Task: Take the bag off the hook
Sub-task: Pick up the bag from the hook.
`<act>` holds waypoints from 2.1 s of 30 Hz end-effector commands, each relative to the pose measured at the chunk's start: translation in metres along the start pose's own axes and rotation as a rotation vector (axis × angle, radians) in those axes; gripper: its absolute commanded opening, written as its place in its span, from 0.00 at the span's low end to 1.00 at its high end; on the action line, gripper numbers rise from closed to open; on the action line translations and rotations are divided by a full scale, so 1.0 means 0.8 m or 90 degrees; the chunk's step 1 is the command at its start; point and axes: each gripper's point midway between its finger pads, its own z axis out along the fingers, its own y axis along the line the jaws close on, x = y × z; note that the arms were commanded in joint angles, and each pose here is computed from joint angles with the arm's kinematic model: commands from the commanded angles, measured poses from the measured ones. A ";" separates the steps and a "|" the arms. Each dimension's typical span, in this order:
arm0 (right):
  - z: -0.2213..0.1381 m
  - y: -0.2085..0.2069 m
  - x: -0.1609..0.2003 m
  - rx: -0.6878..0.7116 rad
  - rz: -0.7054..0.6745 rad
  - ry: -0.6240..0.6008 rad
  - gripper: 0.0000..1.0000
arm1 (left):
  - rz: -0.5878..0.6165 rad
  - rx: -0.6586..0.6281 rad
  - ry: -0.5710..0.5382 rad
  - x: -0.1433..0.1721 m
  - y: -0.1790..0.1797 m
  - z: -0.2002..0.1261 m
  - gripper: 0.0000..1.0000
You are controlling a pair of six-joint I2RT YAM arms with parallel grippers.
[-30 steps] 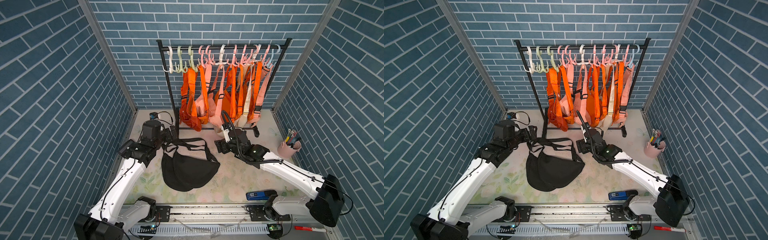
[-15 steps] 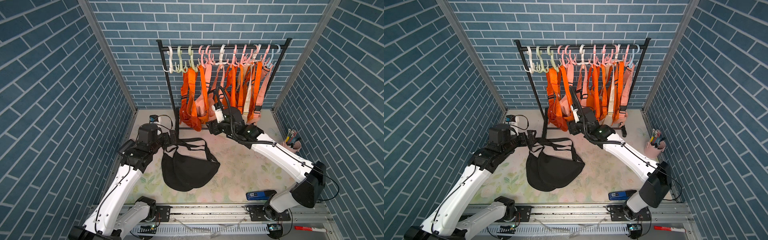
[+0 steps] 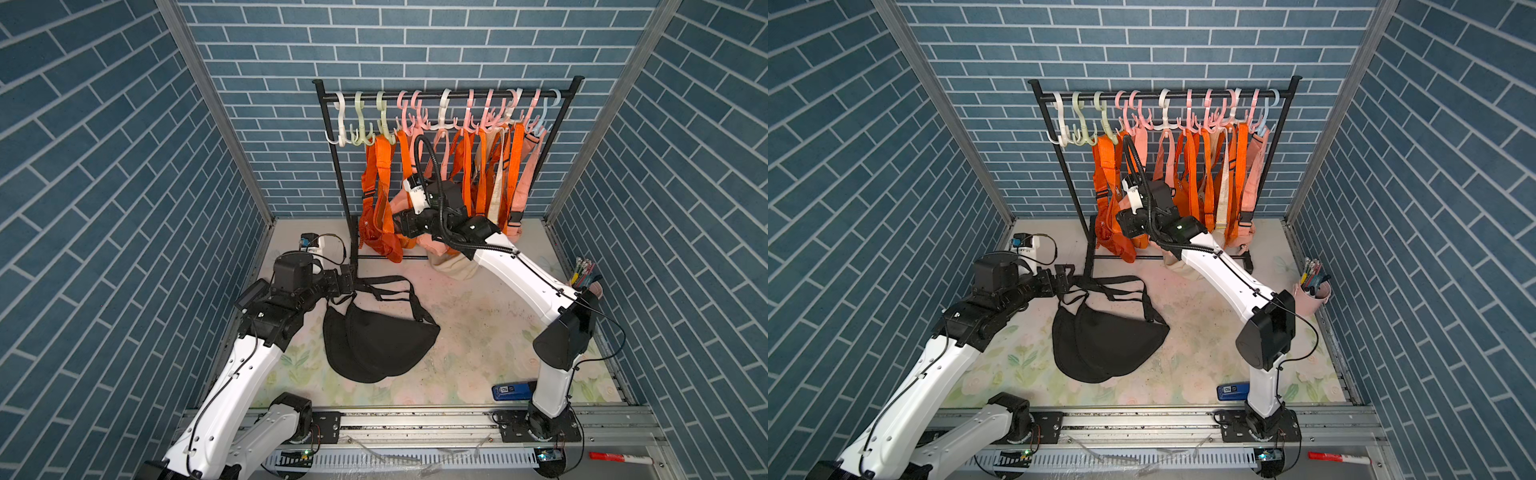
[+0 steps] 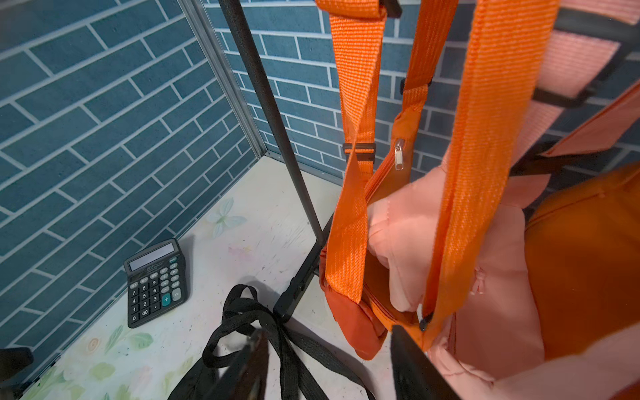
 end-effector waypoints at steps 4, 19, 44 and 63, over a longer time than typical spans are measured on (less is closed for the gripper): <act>0.028 -0.001 -0.022 -0.011 -0.016 -0.010 0.57 | 0.012 0.008 0.005 0.002 -0.003 -0.001 0.99; 0.104 -0.031 -0.047 0.000 0.028 -0.066 0.54 | 0.018 0.011 -0.001 -0.001 -0.005 -0.005 0.99; 0.011 -0.024 -0.073 -0.006 0.029 -0.128 0.00 | 0.025 -0.011 0.011 0.005 0.004 0.005 0.99; -0.096 -0.026 -0.059 -0.008 0.008 -0.138 0.00 | 0.050 0.125 -0.152 -0.075 -0.053 0.006 0.98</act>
